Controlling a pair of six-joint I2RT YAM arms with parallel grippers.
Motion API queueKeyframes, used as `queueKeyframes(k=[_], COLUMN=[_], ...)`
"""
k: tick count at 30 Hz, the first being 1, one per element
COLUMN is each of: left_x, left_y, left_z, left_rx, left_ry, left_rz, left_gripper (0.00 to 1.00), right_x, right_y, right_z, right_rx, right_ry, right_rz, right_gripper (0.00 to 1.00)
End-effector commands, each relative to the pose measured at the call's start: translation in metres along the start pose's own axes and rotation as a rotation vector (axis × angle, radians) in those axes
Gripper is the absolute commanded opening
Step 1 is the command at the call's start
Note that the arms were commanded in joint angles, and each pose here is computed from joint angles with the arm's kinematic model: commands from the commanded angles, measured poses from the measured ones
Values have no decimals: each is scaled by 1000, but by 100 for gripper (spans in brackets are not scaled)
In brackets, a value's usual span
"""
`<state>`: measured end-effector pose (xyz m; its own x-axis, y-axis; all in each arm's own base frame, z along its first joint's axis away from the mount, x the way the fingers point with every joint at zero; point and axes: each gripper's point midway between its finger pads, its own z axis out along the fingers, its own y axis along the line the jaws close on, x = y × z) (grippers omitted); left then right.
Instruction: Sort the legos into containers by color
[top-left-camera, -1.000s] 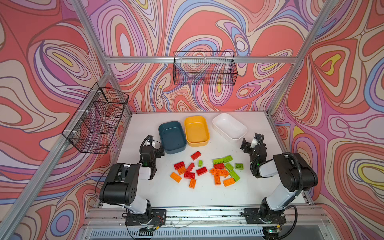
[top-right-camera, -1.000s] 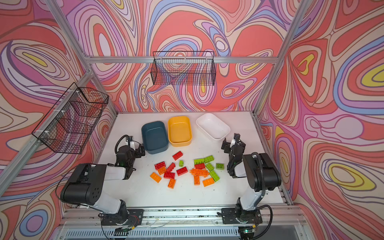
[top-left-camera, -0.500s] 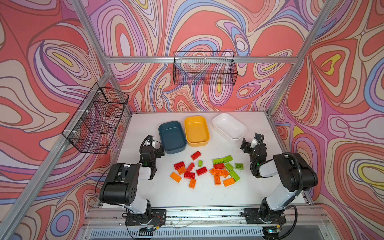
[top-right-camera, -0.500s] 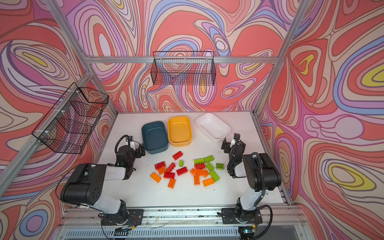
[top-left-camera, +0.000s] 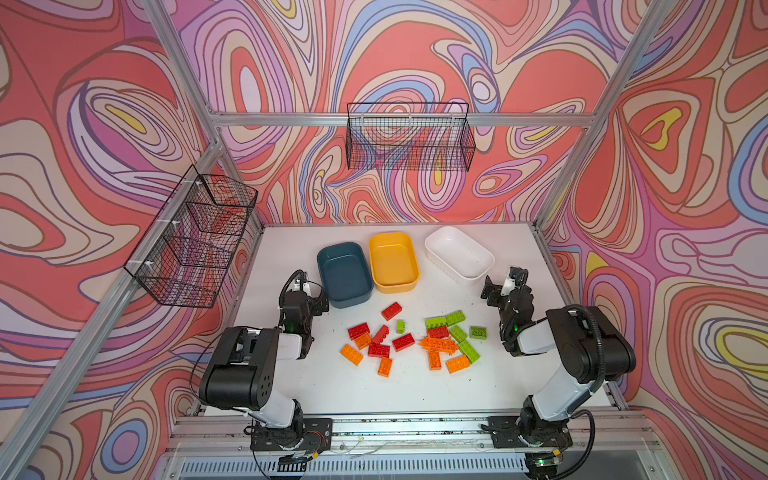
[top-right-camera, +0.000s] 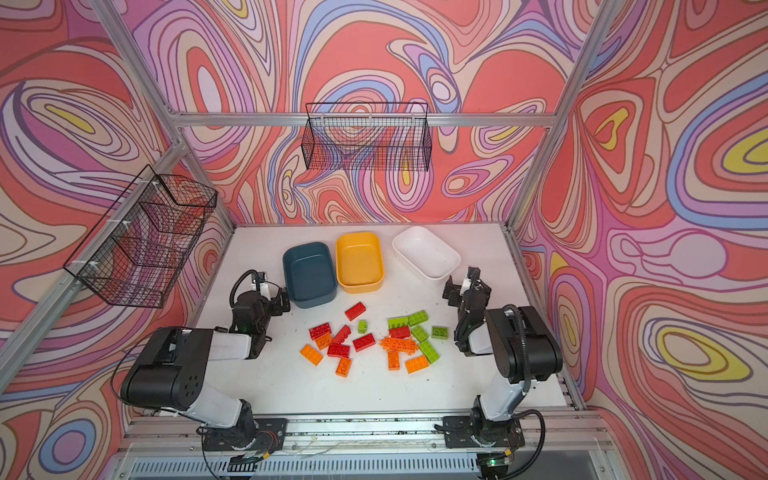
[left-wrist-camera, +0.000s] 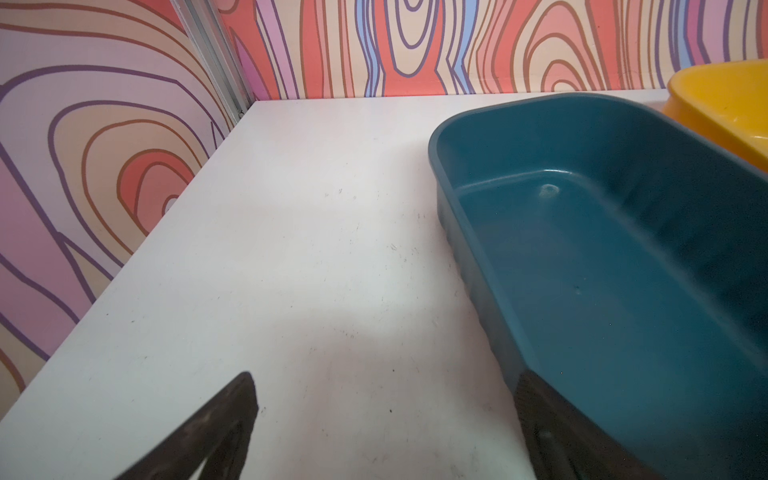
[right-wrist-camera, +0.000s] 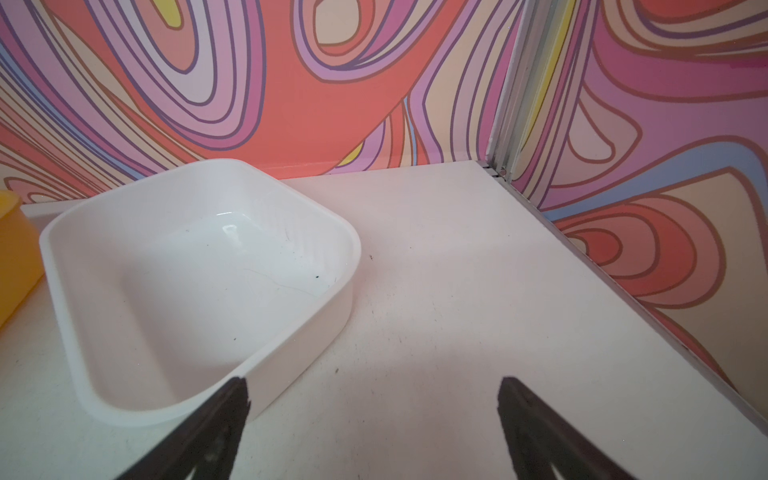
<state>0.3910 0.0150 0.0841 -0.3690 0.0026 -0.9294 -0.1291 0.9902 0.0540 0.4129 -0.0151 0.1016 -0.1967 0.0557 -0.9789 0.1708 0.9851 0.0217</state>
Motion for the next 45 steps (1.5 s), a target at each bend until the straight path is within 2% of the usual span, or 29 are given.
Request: queueKeyframes(k=[1, 5, 9, 15, 18, 22, 23, 26, 29, 31, 37, 45], left_x=[-6, -6, -15, -44, -57, -63, -78, -71, -69, -49, -31, -23], left_y=[0, 0, 4, 5, -18, -71, -84, -116, -145, -160, -179, -185], left_z=[0, -1, -1, -21, -37, -63, -70, -92, -120, -137, -165, -167], left_rx=[9, 9, -14, -46, 33, 186, 221, 318, 447, 524, 594, 608], left_ry=[-16, -16, -8, 11, 17, 8, -15, 19, 29, 47, 61, 70], left_rz=[-6, -5, -10, -5, -31, 1, -8, -20, -79, -83, -63, -47], left_gripper=[100, 100, 100, 100, 100, 100, 100, 100, 100, 100, 100, 100], right_x=[-6, -10, -39, -76, -81, -62, -55, -27, 1, 18, 50, 84], right_y=[1, -3, -2, 8, 18, 38, 48, 73, 105, 119, 128, 119], right_z=[0, 0, 6, 12, 4, -8, -13, -25, -41, -51, -74, -87], right_rx=[2, 22, 61, 94, 72, -11, -37, -79, -152, -166, -184, -170], right_ry=[-22, -17, 42, 225, 314, 438, 468, 560, 654, 705, 805, 879], right_rz=[2, 7, -8, -21, -14, 77, 83, 63, 14, -41, -63, -67], right_gripper=[98, 98, 98, 98, 98, 98, 97, 93, 91, 89, 85, 85])
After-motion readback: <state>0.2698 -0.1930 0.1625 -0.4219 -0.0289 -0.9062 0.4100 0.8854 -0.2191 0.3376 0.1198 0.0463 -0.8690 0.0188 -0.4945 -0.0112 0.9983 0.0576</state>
